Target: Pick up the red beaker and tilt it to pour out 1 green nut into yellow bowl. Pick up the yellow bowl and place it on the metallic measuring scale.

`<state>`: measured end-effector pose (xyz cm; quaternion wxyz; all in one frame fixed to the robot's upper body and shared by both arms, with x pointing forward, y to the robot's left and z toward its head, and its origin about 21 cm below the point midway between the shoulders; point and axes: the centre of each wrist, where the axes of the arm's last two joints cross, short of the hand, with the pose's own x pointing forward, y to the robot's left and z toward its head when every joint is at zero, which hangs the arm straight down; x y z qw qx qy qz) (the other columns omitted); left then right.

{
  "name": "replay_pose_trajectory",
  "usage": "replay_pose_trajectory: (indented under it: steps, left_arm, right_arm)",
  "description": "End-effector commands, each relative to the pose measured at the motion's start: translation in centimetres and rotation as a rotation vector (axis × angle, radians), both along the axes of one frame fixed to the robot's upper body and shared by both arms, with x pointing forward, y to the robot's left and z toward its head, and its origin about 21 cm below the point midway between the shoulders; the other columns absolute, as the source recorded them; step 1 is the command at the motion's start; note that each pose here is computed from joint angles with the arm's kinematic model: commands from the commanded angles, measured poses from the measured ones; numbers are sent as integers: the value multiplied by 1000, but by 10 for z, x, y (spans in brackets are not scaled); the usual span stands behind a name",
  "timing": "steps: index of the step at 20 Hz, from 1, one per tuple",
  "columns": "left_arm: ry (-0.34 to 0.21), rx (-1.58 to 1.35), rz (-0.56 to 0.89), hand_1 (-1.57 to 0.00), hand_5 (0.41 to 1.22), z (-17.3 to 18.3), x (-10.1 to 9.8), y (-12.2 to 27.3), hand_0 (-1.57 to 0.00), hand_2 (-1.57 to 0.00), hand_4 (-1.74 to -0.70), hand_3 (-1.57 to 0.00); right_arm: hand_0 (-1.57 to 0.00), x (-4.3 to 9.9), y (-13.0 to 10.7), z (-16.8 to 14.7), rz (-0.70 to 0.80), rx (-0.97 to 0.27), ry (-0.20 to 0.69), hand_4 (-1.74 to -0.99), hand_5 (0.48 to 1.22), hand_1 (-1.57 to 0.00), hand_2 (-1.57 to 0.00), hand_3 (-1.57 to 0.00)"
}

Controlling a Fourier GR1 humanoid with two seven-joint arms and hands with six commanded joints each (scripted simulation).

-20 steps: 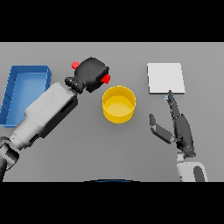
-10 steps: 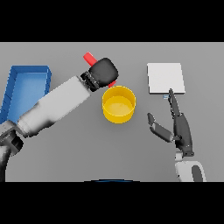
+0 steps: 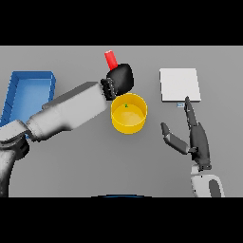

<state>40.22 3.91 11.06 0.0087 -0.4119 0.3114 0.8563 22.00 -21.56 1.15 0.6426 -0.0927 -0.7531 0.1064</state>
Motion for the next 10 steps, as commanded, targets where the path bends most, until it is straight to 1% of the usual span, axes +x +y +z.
replay_pose_trajectory:
  steps: [1, 3, 5, 6, 7, 8, 9, 10]
  left_arm:
    - [-17, 21, -17, -1571, 1221, 2, -1, -5, -1571, -1571, -1735, -1571]
    - [-53, 80, -42, -1571, 1221, 2, -2, -11, -1571, -1571, -1734, -1571]
    - [-69, 117, -62, -1571, 1221, -1, -2, -11, -1571, -1571, -1731, -1571]
    - [-81, 140, -77, -1571, 1221, 1, -4, -14, -1571, -1571, -1730, -1571]
    - [-89, 160, -89, -1571, 1221, 2, -4, -15, -1571, -1571, -1727, -1571]
    - [-110, 170, -111, -1571, 1221, 4, -6, -23, -1571, -1571, -1725, -1571]
    - [-119, 191, -121, -1571, 1221, 5, -8, -26, -1571, -1571, -1722, -1571]
    - [-127, 207, -126, -1571, 1221, 6, -8, -26, -1571, -1571, -1720, -1571]
  right_arm:
    - [1, 1, 1, 1, 2, 0, -8, -1165, 626, 1, 1, 1]
    - [1, 0, -2, 1, -1, -23, -3, -1153, 627, 1, 1, 1]
    - [1, 1, 3, 0, 1, -37, -11, -1159, 632, 1, 1, 1]
    - [1, -3, 2, 1, 2, -27, -24, -1161, 634, 1, 1, 1]
    - [1, -1, 3, 1, -6, -35, -15, -1160, 635, 1, 1, 1]
    - [1, -1, 3, -1, -8, -40, -10, -1155, 637, 1, 1, 1]
    - [1, 0, 2, 2, -10, -21, -3, -1154, 634, 1, 1, 1]
    - [1, 0, 3, 1, -10, -29, -6, -1151, 634, 1, 1, 1]
